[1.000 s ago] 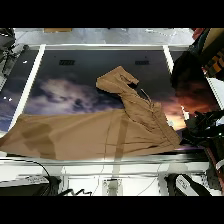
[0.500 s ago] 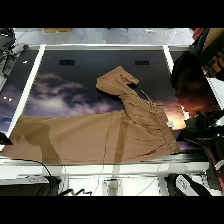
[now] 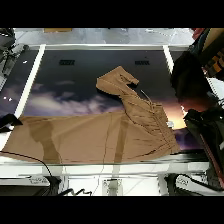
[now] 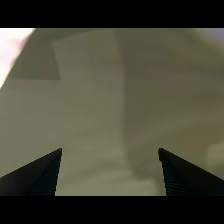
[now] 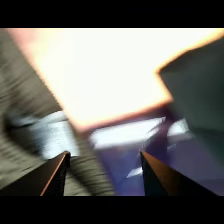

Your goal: Fold the clothes and pants, and hang the long-sleeved shirts on hangers.

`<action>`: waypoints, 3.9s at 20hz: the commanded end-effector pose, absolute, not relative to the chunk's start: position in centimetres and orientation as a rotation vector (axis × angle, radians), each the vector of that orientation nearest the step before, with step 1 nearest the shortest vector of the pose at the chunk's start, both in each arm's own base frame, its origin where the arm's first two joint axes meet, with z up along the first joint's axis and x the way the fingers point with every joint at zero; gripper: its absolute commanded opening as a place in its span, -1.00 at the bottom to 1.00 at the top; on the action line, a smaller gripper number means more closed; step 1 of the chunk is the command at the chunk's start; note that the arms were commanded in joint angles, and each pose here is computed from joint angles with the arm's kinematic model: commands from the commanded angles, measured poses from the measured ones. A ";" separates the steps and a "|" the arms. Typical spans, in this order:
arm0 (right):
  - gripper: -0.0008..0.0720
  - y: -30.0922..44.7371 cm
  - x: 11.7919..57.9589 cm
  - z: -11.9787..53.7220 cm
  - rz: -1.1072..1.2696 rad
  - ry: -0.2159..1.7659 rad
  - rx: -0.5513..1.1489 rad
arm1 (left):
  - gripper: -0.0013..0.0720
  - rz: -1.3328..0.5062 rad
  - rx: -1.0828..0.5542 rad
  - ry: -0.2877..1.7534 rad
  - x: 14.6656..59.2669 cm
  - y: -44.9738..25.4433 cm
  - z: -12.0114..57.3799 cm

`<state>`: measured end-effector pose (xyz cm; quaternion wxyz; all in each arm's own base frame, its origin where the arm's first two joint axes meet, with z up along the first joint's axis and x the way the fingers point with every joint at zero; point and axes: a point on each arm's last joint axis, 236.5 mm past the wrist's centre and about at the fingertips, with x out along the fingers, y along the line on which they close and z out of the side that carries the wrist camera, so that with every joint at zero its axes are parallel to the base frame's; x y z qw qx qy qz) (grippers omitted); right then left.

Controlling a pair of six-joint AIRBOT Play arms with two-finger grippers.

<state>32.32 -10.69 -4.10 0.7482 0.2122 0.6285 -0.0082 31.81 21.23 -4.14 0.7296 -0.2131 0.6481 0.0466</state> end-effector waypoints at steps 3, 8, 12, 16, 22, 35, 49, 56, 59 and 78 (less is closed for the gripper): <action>0.66 -5.8 34.2 -8.1 0.365 1.443 0.592 | 0.95 -0.178 -0.465 1.289 38.6 12.4 -1.7; 0.72 -4.9 34.8 -11.0 0.426 1.444 0.642 | 0.95 -0.324 -0.414 1.147 44.4 4.4 0.1; 0.71 -3.3 33.6 -10.2 0.555 1.460 0.656 | 0.95 -0.379 -0.312 1.074 47.4 -1.1 0.6; -0.43 -2.0 33.1 -9.0 0.603 1.479 0.727 | 0.94 -0.394 -0.240 0.979 49.9 -4.9 1.3; -0.22 -2.2 33.3 -9.2 0.578 1.485 0.721 | 0.94 -0.401 -0.197 0.903 51.5 -7.5 2.2; 0.43 -4.8 36.7 -8.0 0.421 1.443 0.729 | 0.94 -0.404 -0.197 0.903 51.5 -7.6 2.2; 0.87 -1.4 35.4 -9.2 0.587 1.635 0.391 | 0.94 -0.403 -0.201 0.905 51.5 -7.7 2.1; 0.87 -5.7 37.0 -8.3 0.402 1.628 0.244 | 0.94 -0.403 -0.201 0.906 51.5 -7.7 2.1; 0.85 -3.8 37.1 -8.7 0.442 1.608 0.333 | 0.94 -0.404 -0.205 0.905 51.5 -7.7 2.2; 0.53 3.5 36.3 -9.8 0.711 1.545 0.576 | 0.94 -0.449 -0.254 1.015 51.2 -14.2 -4.0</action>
